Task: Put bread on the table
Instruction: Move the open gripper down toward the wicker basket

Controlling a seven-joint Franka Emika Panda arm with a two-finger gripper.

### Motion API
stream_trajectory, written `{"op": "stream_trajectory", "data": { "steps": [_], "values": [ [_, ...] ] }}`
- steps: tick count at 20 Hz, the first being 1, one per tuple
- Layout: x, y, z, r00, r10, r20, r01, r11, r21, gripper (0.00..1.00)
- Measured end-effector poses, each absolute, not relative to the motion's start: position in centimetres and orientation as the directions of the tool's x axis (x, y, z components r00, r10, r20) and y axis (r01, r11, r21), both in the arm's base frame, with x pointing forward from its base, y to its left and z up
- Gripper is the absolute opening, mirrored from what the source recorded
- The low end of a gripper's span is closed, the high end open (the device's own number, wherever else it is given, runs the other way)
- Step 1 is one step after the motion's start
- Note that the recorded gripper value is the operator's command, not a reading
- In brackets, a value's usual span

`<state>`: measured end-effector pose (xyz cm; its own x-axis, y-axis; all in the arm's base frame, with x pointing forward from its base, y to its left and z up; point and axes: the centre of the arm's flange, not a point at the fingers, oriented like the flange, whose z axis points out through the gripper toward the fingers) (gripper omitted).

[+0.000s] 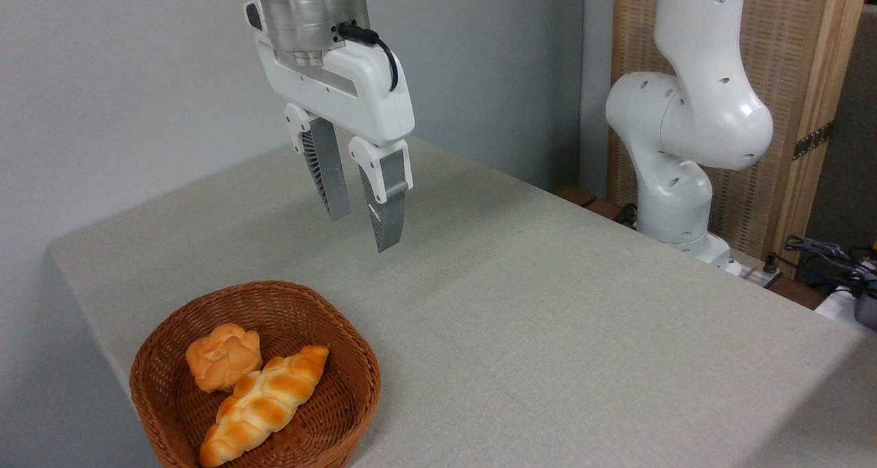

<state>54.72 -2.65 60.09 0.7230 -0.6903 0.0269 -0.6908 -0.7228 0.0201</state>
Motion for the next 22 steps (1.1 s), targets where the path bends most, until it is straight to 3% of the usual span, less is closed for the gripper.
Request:
{"op": "stream_trajectory", "data": {
  "steps": [7, 22],
  "values": [
    [54.2, -3.1, 60.1, 0.717, -0.697, 0.000, -0.697, -0.716, 0.043, 1.00],
    [53.5, -3.1, 60.2, 0.717, -0.697, 0.023, -0.697, -0.717, 0.027, 1.00]
  ]
}}
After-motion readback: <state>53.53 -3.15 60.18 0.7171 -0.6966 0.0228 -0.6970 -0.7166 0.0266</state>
